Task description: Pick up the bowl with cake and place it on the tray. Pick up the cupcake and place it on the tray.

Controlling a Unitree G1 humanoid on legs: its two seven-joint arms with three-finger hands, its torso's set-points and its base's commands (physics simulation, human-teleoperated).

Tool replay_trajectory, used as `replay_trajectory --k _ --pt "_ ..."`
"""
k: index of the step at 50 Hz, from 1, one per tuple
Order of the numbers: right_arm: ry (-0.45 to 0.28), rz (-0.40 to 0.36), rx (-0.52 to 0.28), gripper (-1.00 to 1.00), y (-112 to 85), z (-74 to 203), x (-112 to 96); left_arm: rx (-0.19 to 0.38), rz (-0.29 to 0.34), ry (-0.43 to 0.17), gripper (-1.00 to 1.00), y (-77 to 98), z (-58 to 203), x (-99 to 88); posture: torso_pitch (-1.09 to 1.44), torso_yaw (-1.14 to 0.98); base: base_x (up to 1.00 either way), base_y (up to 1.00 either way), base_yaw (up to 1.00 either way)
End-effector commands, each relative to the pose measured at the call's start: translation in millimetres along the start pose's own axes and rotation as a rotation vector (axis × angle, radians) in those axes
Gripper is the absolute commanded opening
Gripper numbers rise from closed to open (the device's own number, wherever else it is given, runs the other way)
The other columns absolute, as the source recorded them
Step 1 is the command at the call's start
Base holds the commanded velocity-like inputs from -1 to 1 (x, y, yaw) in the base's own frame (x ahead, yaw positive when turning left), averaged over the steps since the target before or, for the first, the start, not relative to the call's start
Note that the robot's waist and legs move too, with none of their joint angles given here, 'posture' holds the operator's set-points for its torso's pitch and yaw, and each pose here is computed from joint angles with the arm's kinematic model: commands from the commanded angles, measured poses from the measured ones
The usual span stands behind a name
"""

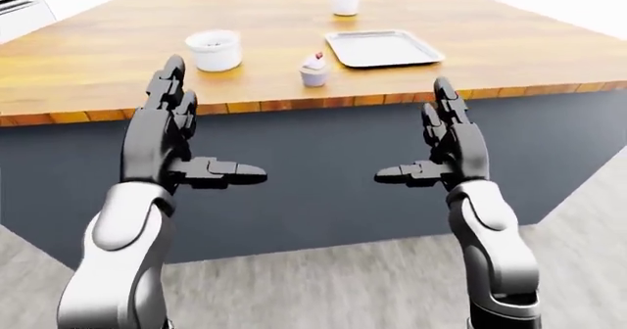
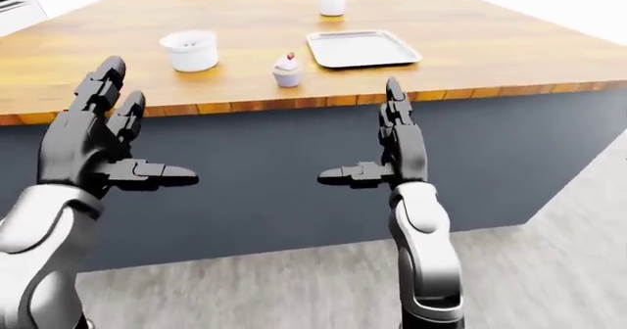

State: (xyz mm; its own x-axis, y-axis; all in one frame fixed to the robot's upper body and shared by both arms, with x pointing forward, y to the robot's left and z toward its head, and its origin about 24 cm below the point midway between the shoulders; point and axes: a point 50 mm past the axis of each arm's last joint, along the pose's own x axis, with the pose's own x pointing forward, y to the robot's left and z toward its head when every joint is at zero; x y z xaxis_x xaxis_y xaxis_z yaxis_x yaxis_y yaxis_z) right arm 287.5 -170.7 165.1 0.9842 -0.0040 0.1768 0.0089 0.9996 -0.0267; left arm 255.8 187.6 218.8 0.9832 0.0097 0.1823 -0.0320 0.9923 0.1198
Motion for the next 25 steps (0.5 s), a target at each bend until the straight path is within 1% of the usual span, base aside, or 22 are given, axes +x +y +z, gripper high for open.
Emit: replay_trajectory --k 1,5,15,25 --pt "-0.131 0.031 -0.005 1.00 6.7 25.5 1.1 0.019 0.040 -0.081 1.00 7.0 15.2 -1.7 0.00 0.00 0.52 0.08 0.00" --pt "-0.147 0.037 -0.025 1.00 9.3 30.8 -1.4 0.017 0.043 -0.081 1.00 9.3 15.8 -2.5 0.00 0.00 0.16 0.45 0.00" --pt "-0.183 0.047 -0.012 1.00 8.7 46.6 -3.9 0.023 0.050 -0.098 1.00 13.6 29.2 -6.7 0.00 0.00 0.00 0.55 0.00" --pt "-0.203 0.047 0.001 1.00 6.8 52.7 -6.1 0.027 0.049 -0.100 1.00 15.0 29.6 -5.7 0.00 0.00 0.00 0.58 0.00"
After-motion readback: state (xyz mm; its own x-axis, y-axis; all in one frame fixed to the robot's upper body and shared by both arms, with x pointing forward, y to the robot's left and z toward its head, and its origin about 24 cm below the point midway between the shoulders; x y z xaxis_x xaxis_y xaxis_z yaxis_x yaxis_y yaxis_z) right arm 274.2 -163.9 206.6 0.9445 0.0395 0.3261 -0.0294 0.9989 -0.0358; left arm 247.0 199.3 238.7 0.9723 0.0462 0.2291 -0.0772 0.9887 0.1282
